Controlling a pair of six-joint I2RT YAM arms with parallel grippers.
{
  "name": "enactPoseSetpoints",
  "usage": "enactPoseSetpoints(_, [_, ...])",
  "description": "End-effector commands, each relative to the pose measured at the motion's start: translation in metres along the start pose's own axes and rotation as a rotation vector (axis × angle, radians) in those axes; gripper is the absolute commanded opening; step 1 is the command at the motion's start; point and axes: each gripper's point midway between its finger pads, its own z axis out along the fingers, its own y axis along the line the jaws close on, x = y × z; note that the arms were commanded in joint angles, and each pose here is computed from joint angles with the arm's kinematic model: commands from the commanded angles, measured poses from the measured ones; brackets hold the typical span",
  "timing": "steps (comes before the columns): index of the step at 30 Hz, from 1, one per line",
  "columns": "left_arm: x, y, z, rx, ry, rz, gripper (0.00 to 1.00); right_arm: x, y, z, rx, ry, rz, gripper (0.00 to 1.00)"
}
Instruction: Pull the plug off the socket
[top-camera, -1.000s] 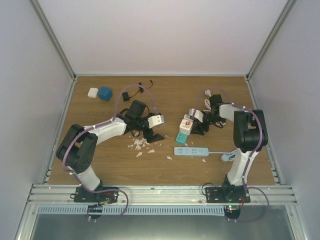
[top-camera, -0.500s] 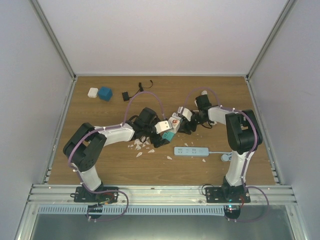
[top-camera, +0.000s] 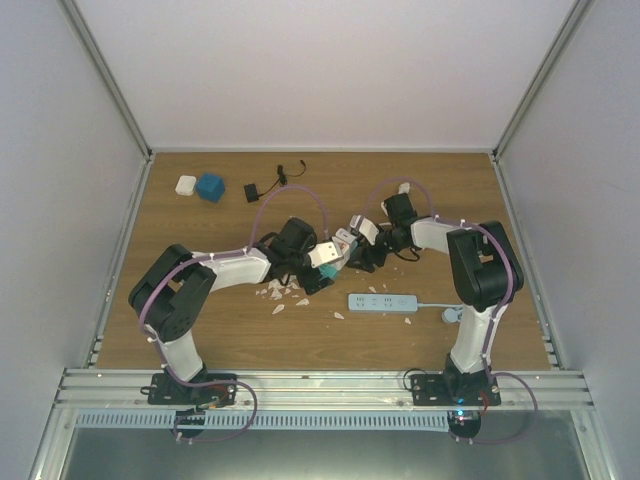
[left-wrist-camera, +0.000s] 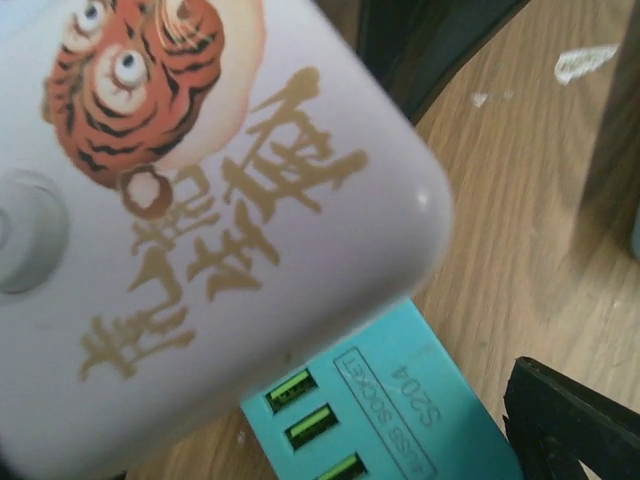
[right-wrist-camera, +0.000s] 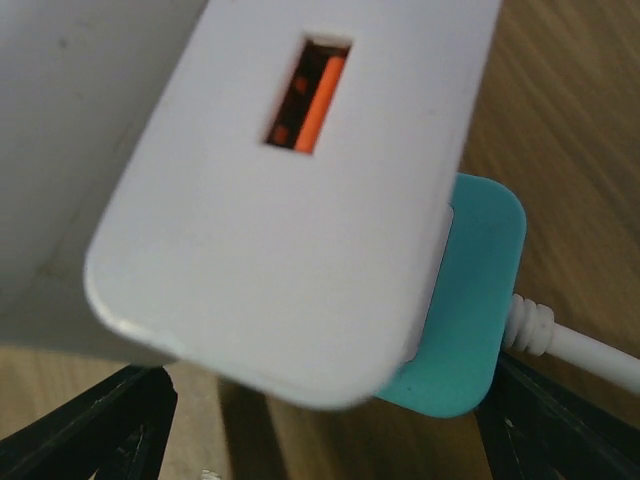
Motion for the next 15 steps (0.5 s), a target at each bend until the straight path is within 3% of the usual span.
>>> enactPoseSetpoints(1, [0.016,0.013,-0.004,-0.055,0.028,0.006,0.97,0.017,0.046,0.008,-0.140,0.043,0.081,0.82])
enactPoseSetpoints(5, [0.018,0.023,-0.019,0.044,-0.025,-0.043,0.89,0.020,0.065,0.007,-0.192,0.040,0.069,0.82])
enactPoseSetpoints(8, [0.022,0.016,-0.029,0.090,-0.060,0.028,0.81,0.020,0.076,0.004,-0.234,0.024,0.060,0.82])
enactPoseSetpoints(15, [0.025,0.021,-0.043,0.126,-0.112,0.068,0.55,-0.001,0.081,-0.014,-0.229,-0.043,-0.002,0.83])
